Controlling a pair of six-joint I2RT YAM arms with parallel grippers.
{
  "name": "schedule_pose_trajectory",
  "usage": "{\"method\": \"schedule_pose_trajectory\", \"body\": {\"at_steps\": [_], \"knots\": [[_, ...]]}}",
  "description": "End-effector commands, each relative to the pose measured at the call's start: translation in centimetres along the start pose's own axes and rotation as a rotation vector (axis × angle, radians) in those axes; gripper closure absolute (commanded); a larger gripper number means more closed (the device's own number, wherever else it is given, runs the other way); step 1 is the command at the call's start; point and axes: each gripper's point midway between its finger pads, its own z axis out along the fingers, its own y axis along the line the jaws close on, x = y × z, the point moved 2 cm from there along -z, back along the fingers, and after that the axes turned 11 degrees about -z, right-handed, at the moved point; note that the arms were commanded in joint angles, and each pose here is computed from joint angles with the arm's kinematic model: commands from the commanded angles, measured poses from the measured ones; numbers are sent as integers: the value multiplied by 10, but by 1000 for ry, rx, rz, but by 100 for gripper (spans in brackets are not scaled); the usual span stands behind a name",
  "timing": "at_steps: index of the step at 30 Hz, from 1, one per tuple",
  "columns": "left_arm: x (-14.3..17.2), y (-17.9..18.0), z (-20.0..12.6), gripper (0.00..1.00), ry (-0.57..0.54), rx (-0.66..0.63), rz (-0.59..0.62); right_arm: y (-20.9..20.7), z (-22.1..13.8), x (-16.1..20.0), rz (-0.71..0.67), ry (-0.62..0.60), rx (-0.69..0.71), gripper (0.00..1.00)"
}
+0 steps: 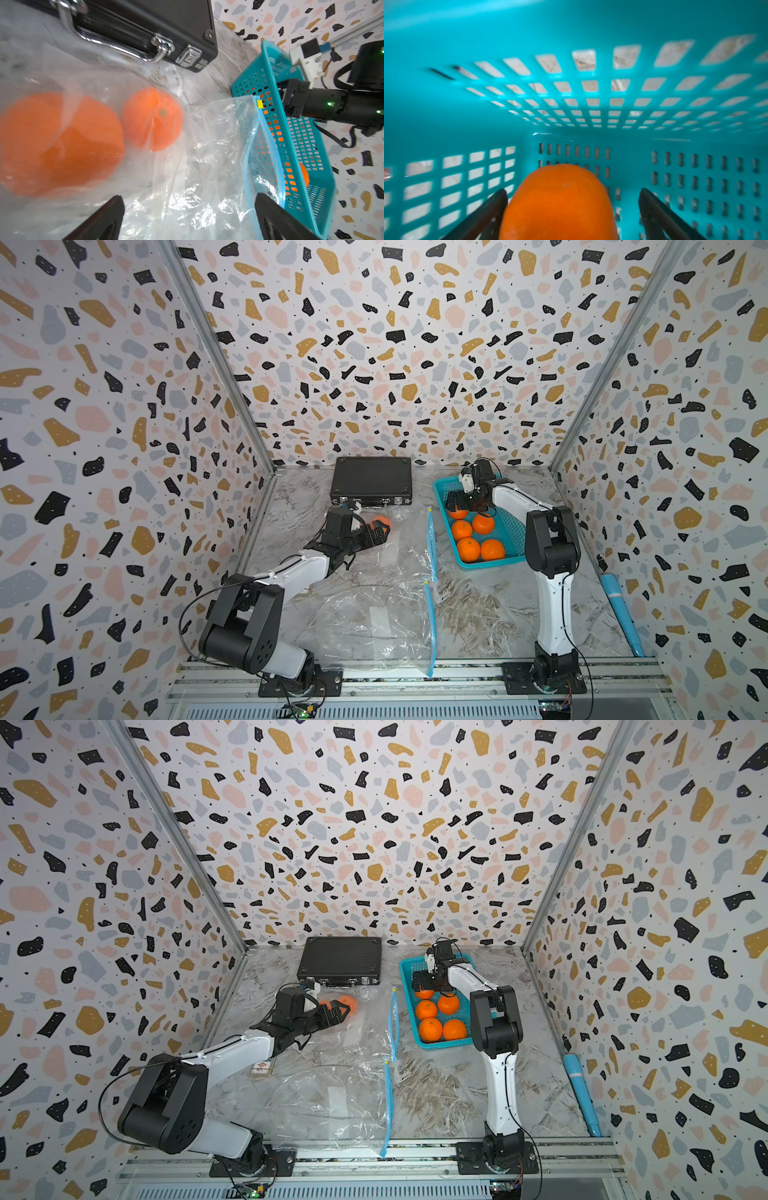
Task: Open the zip-top bag and take out the orange
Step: Place the orange in the basket, then pick up the orange from the zipper food storage bag.
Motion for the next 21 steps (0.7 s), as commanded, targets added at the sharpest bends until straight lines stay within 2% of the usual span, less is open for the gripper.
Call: {"method": "schedule_pose_trajectory", "body": {"at_steps": [1,3,8,10,12,16,19,21], "knots": [[-19,-5,4,1,-44,-41,82,16,-53,-30,-41,-114,-17,0],[-20,-5,15,1,-8,-54,101,22,-66,-29,-56,-156,-20,0],[-19,8,37,16,21,-102,109,46,-104,-26,-93,-205,-41,0],[-16,17,43,26,40,-146,109,64,-119,-22,-132,-205,-66,0],[-16,29,46,46,44,-214,109,93,-133,-12,-190,-229,-117,1],[-20,49,44,55,32,-331,125,153,-146,19,-318,-249,-234,21],[-23,57,40,76,24,-339,110,181,-139,41,-393,-220,-291,30],[-23,63,37,83,20,-321,76,191,-130,49,-401,-195,-351,44]]}}
